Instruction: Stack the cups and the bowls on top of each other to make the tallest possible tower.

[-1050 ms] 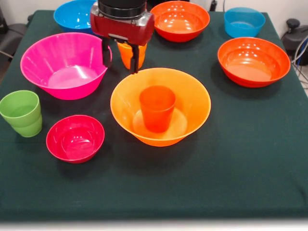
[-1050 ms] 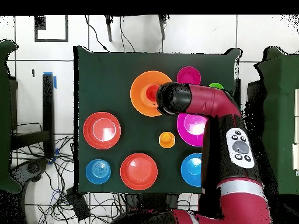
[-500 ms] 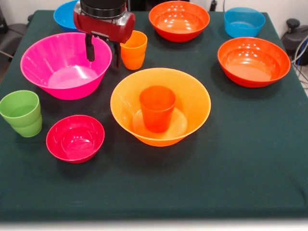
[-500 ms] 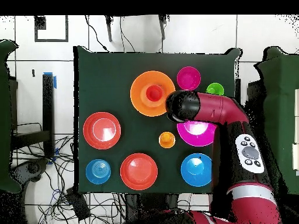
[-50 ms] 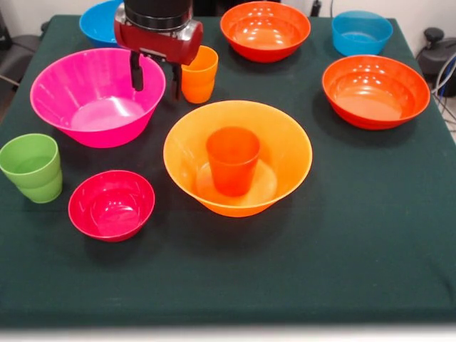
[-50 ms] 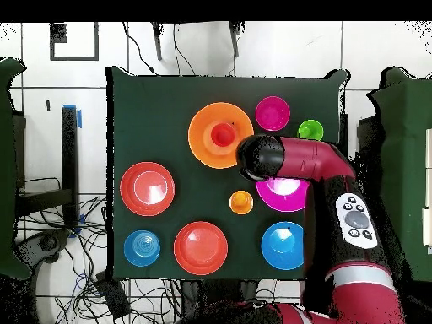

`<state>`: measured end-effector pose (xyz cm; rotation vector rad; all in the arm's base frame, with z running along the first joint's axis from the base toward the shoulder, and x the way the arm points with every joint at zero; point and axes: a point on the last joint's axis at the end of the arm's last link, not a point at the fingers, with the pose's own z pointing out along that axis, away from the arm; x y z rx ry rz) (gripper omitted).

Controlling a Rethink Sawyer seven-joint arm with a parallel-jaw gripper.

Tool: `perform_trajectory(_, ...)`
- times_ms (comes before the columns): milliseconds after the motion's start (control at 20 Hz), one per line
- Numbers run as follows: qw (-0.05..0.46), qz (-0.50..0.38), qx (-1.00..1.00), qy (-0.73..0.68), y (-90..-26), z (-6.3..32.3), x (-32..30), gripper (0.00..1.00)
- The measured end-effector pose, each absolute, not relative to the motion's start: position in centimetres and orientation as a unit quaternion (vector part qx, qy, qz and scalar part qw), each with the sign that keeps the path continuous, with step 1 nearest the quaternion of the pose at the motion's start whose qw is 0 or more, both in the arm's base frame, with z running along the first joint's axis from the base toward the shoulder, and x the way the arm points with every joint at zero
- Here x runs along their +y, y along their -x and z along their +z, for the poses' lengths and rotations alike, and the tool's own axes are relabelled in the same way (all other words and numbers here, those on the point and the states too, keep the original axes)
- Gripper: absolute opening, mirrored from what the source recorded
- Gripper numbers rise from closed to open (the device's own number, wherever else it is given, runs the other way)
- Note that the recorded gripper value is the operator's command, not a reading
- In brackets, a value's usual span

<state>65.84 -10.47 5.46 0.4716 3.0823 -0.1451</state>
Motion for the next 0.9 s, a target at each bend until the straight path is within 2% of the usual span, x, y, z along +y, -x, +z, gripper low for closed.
perform_trajectory(900,0.014,-0.035,0.989,-0.144,-65.81,4.57,-10.35,1.0)
